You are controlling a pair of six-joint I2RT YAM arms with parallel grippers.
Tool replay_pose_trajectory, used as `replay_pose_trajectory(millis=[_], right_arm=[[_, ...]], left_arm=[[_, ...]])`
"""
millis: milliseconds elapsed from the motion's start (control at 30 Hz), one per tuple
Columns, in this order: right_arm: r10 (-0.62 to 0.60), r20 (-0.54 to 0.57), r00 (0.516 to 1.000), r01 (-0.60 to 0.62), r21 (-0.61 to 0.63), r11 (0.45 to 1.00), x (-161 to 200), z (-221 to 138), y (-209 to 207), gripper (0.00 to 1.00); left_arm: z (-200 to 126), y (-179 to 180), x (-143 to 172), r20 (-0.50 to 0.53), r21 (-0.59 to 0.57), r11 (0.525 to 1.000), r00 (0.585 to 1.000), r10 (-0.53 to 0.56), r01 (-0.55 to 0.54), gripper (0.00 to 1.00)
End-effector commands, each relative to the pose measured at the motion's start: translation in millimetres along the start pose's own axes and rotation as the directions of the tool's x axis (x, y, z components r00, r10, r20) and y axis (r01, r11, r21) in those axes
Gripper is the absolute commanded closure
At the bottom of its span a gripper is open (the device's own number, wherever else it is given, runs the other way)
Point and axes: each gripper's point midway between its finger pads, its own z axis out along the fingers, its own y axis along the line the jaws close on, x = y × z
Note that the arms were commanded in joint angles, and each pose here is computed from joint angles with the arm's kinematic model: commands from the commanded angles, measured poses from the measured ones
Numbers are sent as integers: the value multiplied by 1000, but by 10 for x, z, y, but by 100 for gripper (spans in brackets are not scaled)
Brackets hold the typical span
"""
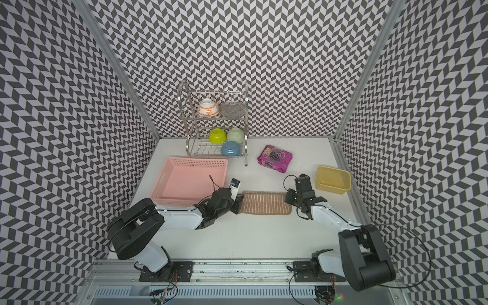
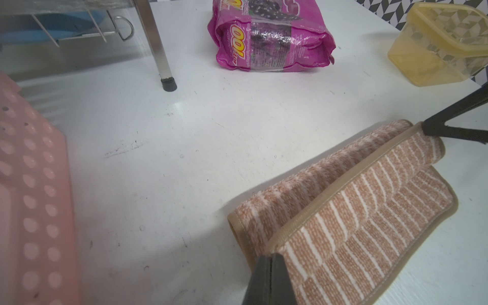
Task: Fold the square dishcloth
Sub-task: Fold the cleaning item at the center of the board.
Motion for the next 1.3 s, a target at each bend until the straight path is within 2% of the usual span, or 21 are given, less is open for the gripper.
replay_pose_trajectory(millis=[0, 167, 300, 567, 667, 933, 1267], right_arm=[[5, 44, 999, -4, -23, 1000, -60, -39, 32, 82], [8, 36, 999, -6, -32, 999, 0, -64, 19, 77], [15, 32, 999, -14, -52, 999, 61, -121, 25, 72], [26, 68, 997, -21, -67, 997, 72, -347, 20, 59], [28, 88, 996, -21, -79, 997, 40, -425, 40, 57], [24, 107, 994, -13, -107, 994, -2, -523, 104, 58], [22, 37, 999, -15, -162, 987, 130, -358, 204, 66]], left_arm=[[-30, -60, 22, 3, 31, 999, 1000, -17, 17, 89], [-74, -125, 92, -19, 69, 997, 999, -33, 34, 76], [-119, -158, 82, -22, 81, 996, 999, -28, 30, 69], [-308, -243, 6, -5, 108, 994, 1000, -28, 28, 68], [-384, -240, -1, -2, 109, 993, 999, -38, 38, 67], [-463, -284, -88, 8, 123, 988, 996, -90, 89, 66], [-201, -461, -98, -38, 159, 975, 988, -153, 157, 67]])
